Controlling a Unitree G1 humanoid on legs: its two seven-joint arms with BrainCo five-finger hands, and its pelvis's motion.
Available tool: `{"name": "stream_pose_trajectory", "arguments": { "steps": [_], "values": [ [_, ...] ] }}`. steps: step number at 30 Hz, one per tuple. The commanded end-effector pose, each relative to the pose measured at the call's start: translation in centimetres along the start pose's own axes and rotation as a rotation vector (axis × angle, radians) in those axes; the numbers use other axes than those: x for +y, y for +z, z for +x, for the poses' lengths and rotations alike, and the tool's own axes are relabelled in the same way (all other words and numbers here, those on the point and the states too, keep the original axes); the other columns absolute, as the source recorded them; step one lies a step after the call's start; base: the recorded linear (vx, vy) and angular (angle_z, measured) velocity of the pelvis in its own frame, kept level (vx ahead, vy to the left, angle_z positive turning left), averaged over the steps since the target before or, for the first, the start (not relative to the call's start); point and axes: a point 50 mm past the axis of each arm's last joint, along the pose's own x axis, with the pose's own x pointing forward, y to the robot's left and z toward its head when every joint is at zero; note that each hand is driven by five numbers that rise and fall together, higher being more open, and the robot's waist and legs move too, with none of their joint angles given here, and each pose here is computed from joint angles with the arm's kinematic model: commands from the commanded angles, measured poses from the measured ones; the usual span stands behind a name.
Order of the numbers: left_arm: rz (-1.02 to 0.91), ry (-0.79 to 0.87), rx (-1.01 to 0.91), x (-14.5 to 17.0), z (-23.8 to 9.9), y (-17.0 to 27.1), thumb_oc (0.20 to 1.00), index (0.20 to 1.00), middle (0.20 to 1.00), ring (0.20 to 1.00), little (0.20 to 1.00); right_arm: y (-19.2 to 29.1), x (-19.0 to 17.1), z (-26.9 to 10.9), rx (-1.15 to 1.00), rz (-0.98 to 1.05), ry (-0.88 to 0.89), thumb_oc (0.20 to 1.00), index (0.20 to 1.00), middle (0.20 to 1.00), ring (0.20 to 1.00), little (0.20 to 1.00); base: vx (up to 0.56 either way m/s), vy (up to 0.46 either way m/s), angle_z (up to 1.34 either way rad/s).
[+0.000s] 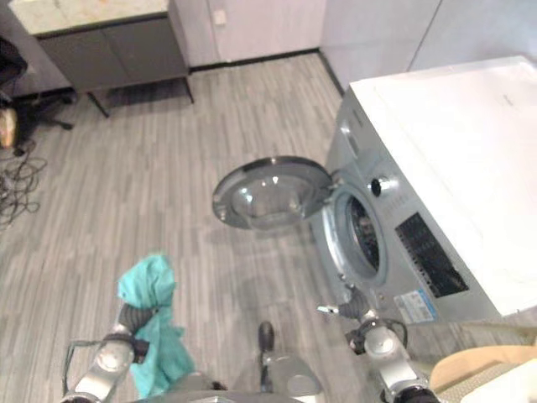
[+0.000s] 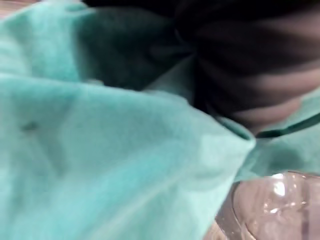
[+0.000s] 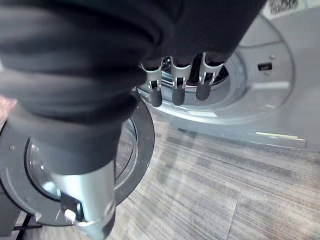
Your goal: Grab the laundry basket,head to the washer,open it,put in the laundry and shut it.
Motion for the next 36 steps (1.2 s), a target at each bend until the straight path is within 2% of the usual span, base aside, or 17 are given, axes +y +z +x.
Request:
{"name": "stream_pose_trajectory", "arguments": {
  "steps": [1, 11, 20, 26, 36],
  "values": [
    [0.021, 0.053, -0.111, 2.3, 0.3, 2.0, 0.200, 0.200, 0.200, 0.200, 0.200, 0.2, -1.0, -0.4, -0.033, 0.003, -0.049, 1.000, 1.000, 1.000, 1.000, 1.000, 0.39, 0.123, -0.75],
    [0.060, -0.020, -0.102, 1.3, -0.1, 1.5, 0.200, 0.200, 0.200, 0.200, 0.200, -1.0, 0.7, -0.7, 0.018, 0.008, 0.004, 1.000, 1.000, 1.000, 1.000, 1.000, 0.28, 0.166, -1.02],
    [0.075, 0.073, -0.119, 3.7, 0.2, 2.1, 0.200, 0.200, 0.200, 0.200, 0.200, 1.6, 1.4, 0.3, -0.074, -0.002, 0.037, 1.000, 1.000, 1.000, 1.000, 1.000, 0.09, 0.138, -1.10],
    [0.079, 0.052, -0.122, 3.1, 0.6, 2.5, 0.200, 0.200, 0.200, 0.200, 0.200, 1.0, 1.2, 0.4, -0.040, 0.005, 0.009, 1.000, 1.000, 1.000, 1.000, 1.000, 0.15, -0.011, -1.23],
    [0.090, 0.032, -0.113, 2.1, 0.9, 2.6, 0.200, 0.200, 0.200, 0.200, 0.200, -1.0, -0.9, -0.1, 0.037, 0.012, -0.081, 1.000, 1.000, 1.000, 1.000, 1.000, 0.11, -0.036, -0.34]
  ]
}}
